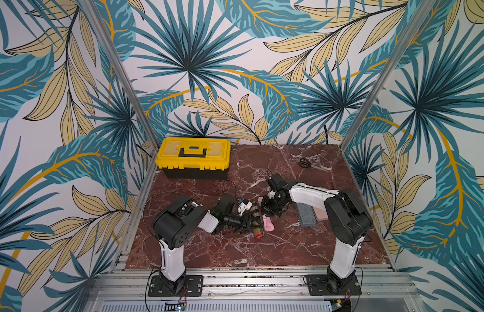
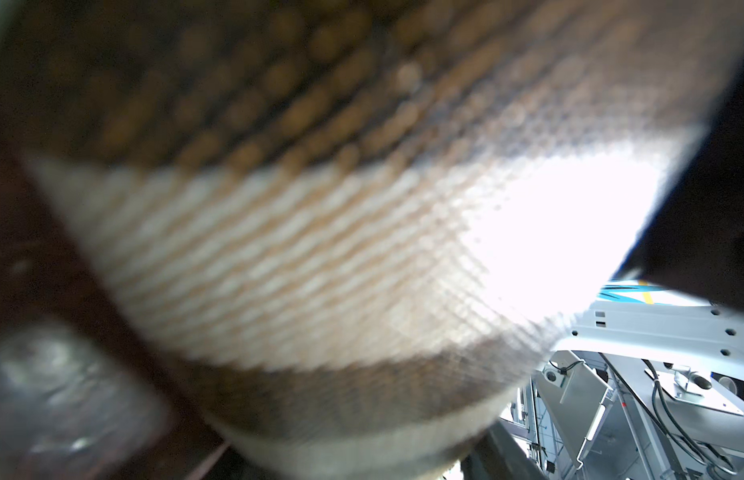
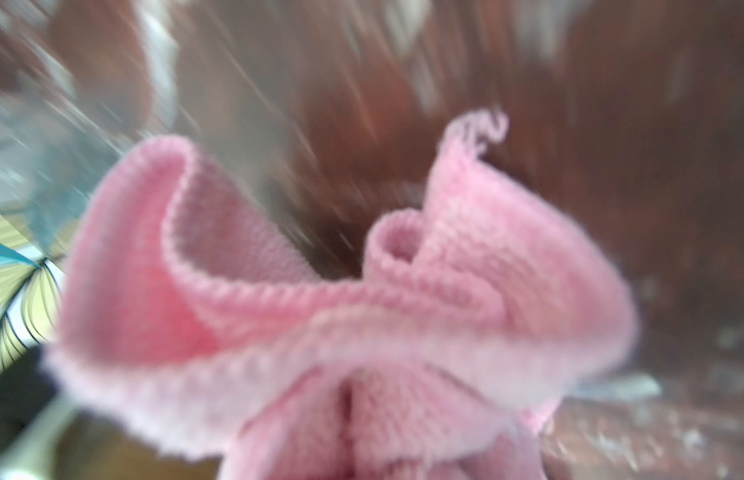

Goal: Wipe the eyeglass case
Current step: Wipe the dirt from the eyeglass case, then place the eyeglass case at the center of the board.

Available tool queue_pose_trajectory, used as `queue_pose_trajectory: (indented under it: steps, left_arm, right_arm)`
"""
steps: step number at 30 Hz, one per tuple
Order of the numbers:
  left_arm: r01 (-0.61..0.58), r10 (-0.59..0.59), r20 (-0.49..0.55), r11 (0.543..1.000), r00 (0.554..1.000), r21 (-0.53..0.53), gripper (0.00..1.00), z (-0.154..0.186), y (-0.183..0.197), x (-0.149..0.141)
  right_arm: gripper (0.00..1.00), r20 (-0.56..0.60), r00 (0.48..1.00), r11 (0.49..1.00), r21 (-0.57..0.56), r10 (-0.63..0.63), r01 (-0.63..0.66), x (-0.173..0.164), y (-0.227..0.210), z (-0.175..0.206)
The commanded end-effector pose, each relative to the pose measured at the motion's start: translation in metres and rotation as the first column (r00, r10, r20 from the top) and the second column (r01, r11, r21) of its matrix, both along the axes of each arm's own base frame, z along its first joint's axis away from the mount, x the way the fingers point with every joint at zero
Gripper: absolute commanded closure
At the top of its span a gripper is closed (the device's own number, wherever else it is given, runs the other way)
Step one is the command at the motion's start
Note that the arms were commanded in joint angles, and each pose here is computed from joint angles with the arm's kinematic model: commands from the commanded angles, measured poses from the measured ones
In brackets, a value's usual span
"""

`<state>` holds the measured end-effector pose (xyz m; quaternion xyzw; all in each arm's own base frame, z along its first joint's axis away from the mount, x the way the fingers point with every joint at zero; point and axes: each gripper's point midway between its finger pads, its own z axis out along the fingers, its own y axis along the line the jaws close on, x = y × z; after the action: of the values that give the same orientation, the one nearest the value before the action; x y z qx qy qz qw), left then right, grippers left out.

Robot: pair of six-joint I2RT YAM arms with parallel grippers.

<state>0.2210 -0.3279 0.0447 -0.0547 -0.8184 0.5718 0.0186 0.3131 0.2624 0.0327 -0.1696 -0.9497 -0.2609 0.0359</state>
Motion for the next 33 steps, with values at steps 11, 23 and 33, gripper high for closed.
queue_pose_trajectory:
  steps: [11, 23, 33]
  left_arm:
    - [0.111, -0.110, -0.024, 0.992, 0.994, 0.058, 1.00, 0.006, -0.010, -0.043]
    - [-0.189, 0.140, 0.140, 0.869, 0.980, 0.457, 0.93, 0.025, -0.020, 0.028]
    - [-0.161, 0.079, 0.151, 0.733, 0.985, 0.661, 0.83, 0.010, -0.084, 0.043]
  right_arm:
    - [1.00, 0.397, 0.915, 0.928, 0.363, -0.067, -0.089, 0.118, 0.070, 0.142]
    - [1.00, 0.386, 0.900, 0.979, 0.117, -0.201, 0.169, 0.093, -0.090, 0.155]
    - [1.00, 0.395, 0.893, 0.972, 0.002, -0.216, 0.234, 0.062, -0.148, 0.155]
